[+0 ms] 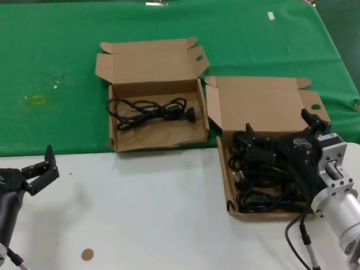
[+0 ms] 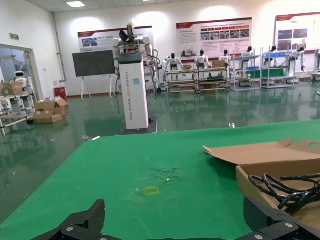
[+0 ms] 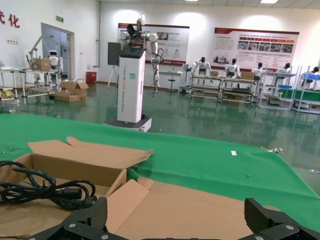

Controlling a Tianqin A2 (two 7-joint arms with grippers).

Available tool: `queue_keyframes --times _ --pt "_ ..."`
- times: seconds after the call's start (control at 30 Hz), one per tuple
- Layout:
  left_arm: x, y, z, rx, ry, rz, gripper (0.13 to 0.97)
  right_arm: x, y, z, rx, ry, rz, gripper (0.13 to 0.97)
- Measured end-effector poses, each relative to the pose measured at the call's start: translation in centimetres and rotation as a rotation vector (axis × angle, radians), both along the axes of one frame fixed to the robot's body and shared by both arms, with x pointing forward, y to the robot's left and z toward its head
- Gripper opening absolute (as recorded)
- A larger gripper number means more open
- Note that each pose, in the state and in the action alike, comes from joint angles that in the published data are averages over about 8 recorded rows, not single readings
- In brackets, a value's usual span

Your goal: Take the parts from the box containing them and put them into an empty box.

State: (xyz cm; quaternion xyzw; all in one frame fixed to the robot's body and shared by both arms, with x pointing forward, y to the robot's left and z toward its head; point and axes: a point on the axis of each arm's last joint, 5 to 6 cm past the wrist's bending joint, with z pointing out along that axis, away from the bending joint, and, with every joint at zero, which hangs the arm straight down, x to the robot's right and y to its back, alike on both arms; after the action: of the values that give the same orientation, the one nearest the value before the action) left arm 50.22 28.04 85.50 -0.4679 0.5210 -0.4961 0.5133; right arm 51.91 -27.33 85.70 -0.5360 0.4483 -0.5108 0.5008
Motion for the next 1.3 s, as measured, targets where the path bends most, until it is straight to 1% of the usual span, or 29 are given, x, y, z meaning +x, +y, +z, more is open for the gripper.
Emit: queue_keyframes --times 1.3 --pt "0.00 0.00 0.00 0.000 0.000 0.000 0.966 0.00 0.00 0.00 0.000 0.000 0.000 0.966"
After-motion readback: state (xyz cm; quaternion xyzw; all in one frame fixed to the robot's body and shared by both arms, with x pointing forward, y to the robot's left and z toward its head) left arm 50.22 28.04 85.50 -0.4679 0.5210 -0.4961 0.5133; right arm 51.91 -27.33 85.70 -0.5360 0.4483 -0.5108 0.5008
